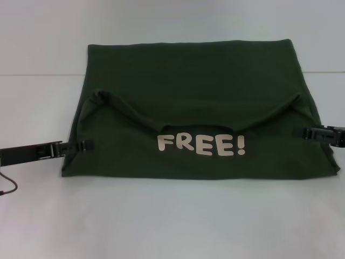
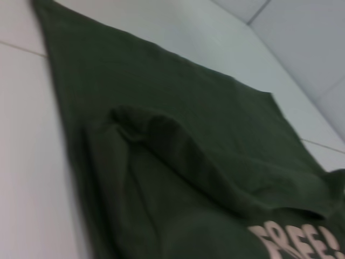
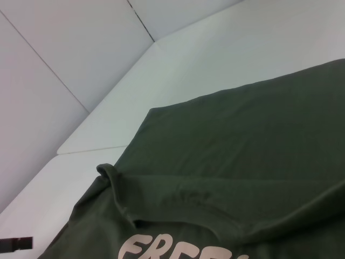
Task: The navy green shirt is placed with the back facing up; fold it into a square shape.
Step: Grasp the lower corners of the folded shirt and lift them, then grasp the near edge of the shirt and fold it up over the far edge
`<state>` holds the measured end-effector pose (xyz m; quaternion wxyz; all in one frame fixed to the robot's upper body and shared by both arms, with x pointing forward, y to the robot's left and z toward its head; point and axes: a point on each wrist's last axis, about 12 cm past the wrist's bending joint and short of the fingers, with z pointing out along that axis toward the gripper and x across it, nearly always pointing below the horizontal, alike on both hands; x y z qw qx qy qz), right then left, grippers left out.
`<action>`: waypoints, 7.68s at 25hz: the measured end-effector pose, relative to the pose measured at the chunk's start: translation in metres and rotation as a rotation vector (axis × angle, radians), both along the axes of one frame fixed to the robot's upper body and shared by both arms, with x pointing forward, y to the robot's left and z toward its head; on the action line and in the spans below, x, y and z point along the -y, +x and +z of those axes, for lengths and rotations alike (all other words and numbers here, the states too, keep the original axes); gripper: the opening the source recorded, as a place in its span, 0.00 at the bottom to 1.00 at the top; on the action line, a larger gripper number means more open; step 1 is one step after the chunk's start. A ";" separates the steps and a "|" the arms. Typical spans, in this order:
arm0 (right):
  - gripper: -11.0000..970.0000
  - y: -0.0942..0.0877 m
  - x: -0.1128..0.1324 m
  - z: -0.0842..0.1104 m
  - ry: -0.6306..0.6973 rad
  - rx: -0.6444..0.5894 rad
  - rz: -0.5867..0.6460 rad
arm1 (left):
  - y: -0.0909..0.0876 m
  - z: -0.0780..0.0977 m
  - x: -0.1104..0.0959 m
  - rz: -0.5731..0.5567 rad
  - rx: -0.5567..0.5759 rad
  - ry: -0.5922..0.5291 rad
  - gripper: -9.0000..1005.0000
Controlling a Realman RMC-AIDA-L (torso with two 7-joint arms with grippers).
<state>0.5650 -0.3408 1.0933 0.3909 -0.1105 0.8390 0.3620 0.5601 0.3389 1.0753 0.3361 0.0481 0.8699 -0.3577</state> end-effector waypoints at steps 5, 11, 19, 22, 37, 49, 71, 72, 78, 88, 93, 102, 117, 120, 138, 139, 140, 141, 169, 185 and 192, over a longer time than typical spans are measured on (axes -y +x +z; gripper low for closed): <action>0.97 0.000 0.000 0.000 0.000 -0.003 -0.001 | 0.008 -0.004 0.005 0.021 -0.011 0.021 0.87; 0.97 0.000 0.000 0.000 0.000 -0.005 -0.002 | 0.007 -0.007 0.010 0.006 -0.040 0.018 0.87; 0.97 0.000 -0.001 -0.001 -0.003 -0.009 0.004 | 0.005 -0.011 0.006 0.017 -0.056 0.053 0.87; 0.97 0.000 -0.002 -0.001 -0.004 -0.008 0.010 | 0.005 -0.012 0.005 0.024 -0.053 0.059 0.87; 0.97 0.004 -0.008 0.000 -0.016 -0.012 0.029 | 0.003 -0.011 0.006 -0.006 -0.092 0.080 0.85; 0.97 0.007 -0.009 0.001 -0.023 -0.006 0.026 | 0.007 -0.007 0.013 -0.041 -0.104 0.059 0.84; 0.97 0.009 -0.010 0.003 -0.024 -0.002 0.028 | 0.015 -0.009 0.014 -0.035 -0.099 0.175 0.64; 0.97 0.009 -0.008 0.004 -0.025 -0.008 0.023 | 0.015 -0.009 0.015 -0.038 -0.098 0.176 0.62; 0.97 0.021 0.021 0.032 -0.118 -0.218 -0.104 | 0.017 -0.008 0.019 -0.061 -0.093 0.186 0.36; 0.97 0.050 0.015 0.067 -0.299 -0.383 -0.131 | 0.018 -0.006 0.020 -0.067 -0.091 0.183 0.05; 0.97 0.053 0.002 0.050 -0.324 -0.416 -0.108 | 0.018 -0.006 0.020 -0.068 -0.091 0.179 0.04; 0.97 0.048 -0.013 0.032 -0.312 -0.430 -0.088 | 0.017 -0.006 0.019 -0.066 -0.091 0.173 0.04; 0.95 0.043 -0.020 0.020 -0.308 -0.447 -0.066 | 0.016 -0.007 0.019 -0.064 -0.096 0.170 0.04; 0.94 0.044 -0.024 0.020 -0.314 -0.438 -0.060 | 0.016 -0.007 0.020 -0.064 -0.097 0.168 0.04; 0.81 0.045 -0.022 0.017 -0.364 -0.433 -0.063 | 0.017 -0.005 0.022 -0.069 -0.093 0.151 0.04; 0.70 0.044 -0.021 0.017 -0.370 -0.436 -0.063 | 0.017 -0.004 0.022 -0.069 -0.092 0.150 0.04; 0.67 0.044 -0.021 0.016 -0.376 -0.439 -0.064 | 0.017 -0.004 0.022 -0.069 -0.092 0.148 0.04; 0.63 0.044 -0.021 0.016 -0.376 -0.439 -0.064 | 0.017 -0.004 0.022 -0.069 -0.092 0.148 0.04; 0.05 0.022 -0.011 0.043 -0.370 -0.521 0.225 | -0.008 0.014 0.019 -0.273 -0.261 0.069 0.04; 0.05 -0.032 0.007 0.029 -0.400 -0.659 0.514 | -0.061 0.020 0.014 -0.577 -0.568 0.037 0.04; 0.05 -0.029 0.005 0.034 -0.264 -0.574 0.471 | -0.049 0.029 0.019 -0.576 -0.445 -0.031 0.04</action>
